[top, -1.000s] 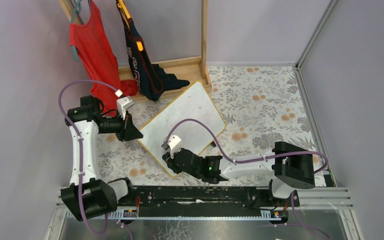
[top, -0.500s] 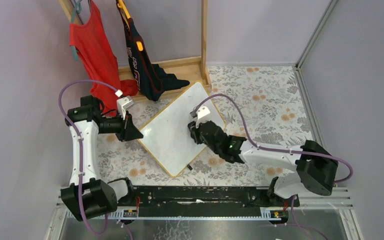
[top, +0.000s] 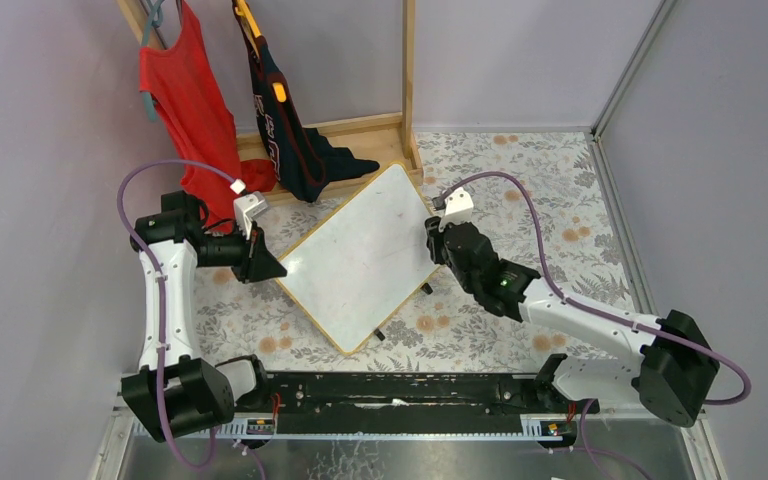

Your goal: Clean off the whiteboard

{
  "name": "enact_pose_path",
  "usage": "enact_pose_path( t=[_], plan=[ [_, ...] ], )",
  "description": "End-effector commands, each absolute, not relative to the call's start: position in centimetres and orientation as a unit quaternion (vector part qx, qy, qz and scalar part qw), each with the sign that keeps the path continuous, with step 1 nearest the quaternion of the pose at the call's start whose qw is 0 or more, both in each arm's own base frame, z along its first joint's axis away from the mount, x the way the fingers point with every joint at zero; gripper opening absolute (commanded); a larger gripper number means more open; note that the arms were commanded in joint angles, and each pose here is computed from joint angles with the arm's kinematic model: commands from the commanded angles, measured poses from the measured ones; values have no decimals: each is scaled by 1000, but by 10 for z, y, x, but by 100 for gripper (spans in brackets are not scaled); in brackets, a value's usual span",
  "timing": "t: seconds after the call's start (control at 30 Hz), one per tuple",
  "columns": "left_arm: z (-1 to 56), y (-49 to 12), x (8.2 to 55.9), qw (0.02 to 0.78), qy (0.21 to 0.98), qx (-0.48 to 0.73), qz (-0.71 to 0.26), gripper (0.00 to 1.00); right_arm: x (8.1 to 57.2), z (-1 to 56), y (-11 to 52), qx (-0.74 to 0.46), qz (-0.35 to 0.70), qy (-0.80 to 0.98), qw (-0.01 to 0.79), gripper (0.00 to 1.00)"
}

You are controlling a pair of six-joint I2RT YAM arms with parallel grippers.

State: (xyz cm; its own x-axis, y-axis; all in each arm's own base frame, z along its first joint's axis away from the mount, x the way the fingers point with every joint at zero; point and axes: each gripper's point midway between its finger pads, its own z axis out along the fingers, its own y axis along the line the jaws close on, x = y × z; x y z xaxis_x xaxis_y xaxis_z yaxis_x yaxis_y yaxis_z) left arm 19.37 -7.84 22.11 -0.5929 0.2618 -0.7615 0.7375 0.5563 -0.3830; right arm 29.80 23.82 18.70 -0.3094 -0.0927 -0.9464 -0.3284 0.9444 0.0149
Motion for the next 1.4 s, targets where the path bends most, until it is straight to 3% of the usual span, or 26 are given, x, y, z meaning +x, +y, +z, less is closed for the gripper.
enact_pose_path(
  t=[0.0, 0.87, 1.0, 1.07, 1.17, 1.37],
  plan=[
    [210, -76, 189, 311, 823, 319, -352, 0, 299, 190, 223, -119, 81, 801, 581, 0],
    [230, -74, 198, 318, 833, 295, -343, 1, 292, 175, 213, -109, 82, 806, 576, 0],
    [230, -74, 197, 317, 834, 291, -345, 12, 293, 175, 212, -107, 81, 805, 578, 0],
    [231, -75, 197, 318, 833, 290, -346, 27, 293, 176, 212, -107, 81, 804, 580, 0],
    [232, -75, 198, 319, 832, 289, -350, 39, 294, 179, 210, -105, 78, 804, 580, 0],
    [238, -78, 204, 322, 826, 282, -366, 53, 292, 183, 205, -103, 76, 804, 581, 0]
  ],
)
